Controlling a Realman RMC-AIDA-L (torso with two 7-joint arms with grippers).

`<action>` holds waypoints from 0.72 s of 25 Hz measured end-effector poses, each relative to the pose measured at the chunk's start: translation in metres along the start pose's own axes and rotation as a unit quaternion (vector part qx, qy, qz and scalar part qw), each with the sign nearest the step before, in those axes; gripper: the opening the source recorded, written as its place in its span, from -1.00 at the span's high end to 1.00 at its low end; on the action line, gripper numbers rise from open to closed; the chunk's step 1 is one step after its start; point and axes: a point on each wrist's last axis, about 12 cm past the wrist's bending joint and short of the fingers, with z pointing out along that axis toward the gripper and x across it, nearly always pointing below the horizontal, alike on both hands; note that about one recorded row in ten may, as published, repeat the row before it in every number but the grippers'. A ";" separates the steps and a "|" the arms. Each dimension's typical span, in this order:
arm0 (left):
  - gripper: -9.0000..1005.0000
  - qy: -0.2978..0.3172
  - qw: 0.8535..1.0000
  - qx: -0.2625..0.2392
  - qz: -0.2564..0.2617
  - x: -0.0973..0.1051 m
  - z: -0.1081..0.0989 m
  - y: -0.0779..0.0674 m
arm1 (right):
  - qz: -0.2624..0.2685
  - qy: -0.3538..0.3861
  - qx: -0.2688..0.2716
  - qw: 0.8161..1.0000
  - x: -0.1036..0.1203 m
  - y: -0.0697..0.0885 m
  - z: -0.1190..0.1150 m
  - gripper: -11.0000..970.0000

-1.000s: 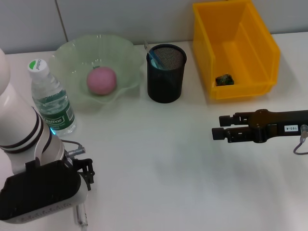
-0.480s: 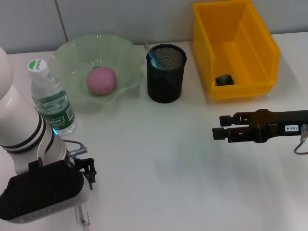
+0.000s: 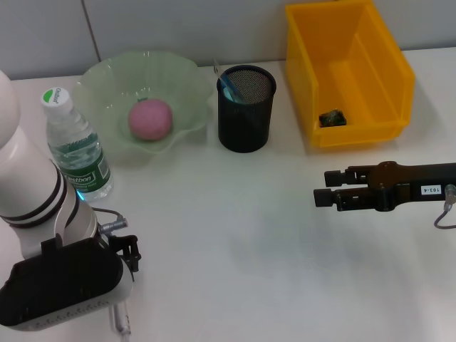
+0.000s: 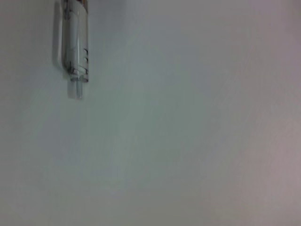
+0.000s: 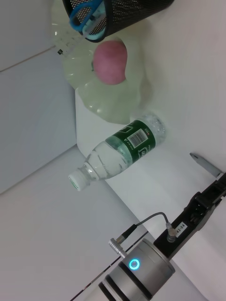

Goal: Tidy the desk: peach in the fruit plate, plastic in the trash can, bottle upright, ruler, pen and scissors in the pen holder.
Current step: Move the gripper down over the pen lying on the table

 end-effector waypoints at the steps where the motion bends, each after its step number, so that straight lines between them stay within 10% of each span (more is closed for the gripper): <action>1: 0.45 0.000 1.000 0.001 0.000 0.000 0.000 0.000 | -0.001 0.000 0.000 1.000 0.000 0.000 0.000 -0.56; 18: 0.69 -0.001 1.000 0.008 -0.004 0.002 0.003 0.002 | -0.003 0.002 0.005 1.000 0.000 -0.001 0.000 -0.56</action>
